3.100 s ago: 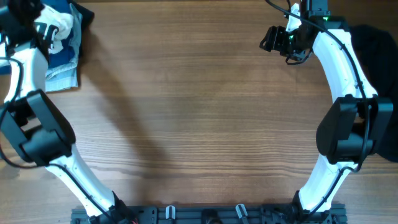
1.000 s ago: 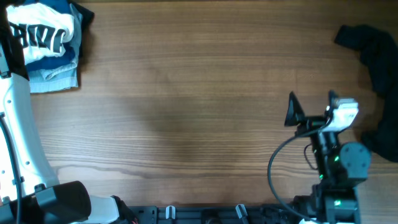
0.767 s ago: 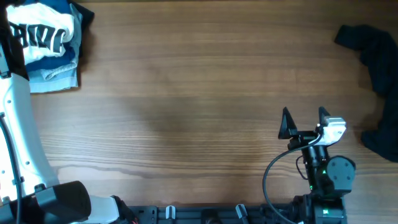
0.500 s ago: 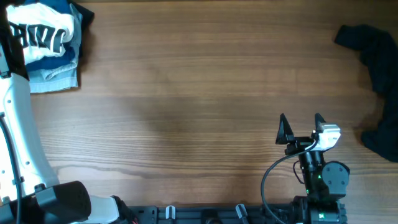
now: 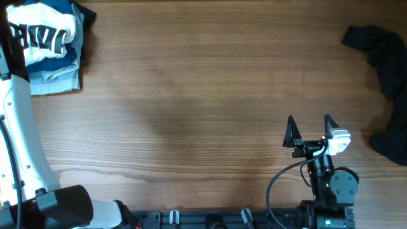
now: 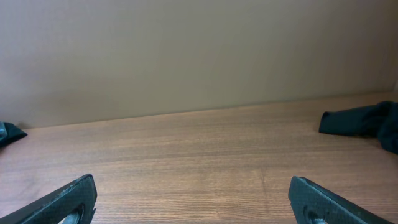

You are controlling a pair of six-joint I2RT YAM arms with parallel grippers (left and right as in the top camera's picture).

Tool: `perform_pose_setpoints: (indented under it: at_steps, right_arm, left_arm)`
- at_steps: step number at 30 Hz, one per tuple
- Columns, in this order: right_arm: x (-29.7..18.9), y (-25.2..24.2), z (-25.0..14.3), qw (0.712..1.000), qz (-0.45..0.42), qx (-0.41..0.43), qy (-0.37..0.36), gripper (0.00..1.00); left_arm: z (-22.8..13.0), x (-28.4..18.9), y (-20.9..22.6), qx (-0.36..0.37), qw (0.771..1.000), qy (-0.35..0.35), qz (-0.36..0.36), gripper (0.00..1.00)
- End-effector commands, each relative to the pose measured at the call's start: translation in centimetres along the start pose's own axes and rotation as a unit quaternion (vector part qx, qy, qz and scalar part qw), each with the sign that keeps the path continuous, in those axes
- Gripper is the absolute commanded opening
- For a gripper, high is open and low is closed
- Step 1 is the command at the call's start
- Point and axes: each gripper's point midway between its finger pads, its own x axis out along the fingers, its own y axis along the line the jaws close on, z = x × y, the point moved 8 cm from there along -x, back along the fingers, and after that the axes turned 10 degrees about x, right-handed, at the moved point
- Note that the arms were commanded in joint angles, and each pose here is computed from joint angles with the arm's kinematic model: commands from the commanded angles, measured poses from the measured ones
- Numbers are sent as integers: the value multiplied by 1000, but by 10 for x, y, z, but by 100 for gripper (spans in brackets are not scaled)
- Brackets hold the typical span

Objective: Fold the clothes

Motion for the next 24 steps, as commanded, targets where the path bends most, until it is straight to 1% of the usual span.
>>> perform_pose_setpoints:
  at_steps: [1, 8, 11, 13, 17, 19, 21, 24]
  right_arm:
    - [0, -2, -3, 1000, -6, 6, -2, 100]
    - [0, -2, -3, 1000, -6, 7, -2, 100]
    - [0, -2, -3, 1000, -6, 7, -2, 100]
    - [0, -2, -3, 1000, -6, 6, -2, 100]
    - [0, -2, -3, 1000, -6, 6, -2, 100]
    - [0, -2, -3, 1000, -6, 6, -2, 100]
    - [0, -2, -3, 1000, -6, 7, -2, 100]
    - [0, -2, -3, 1000, -6, 6, -2, 100]
  left_arm:
    - [-3, 3, 0, 1, 1000, 4, -1, 100]
    - [-4, 2, 0, 2, 1000, 7, -2, 100]
    - [-7, -7, 3, 7, 1000, 29, 6, 100]
    - [-11, -20, 8, 13, 998, 57, 22, 100]
    - [-7, -54, 12, 19, 996, 82, 29, 100]
    - [-17, -82, 15, 34, 989, 137, 39, 100]
    - [-24, -103, 12, 36, 987, 158, 18, 100]
    - [-41, -127, -2, 27, 987, 150, -57, 100]
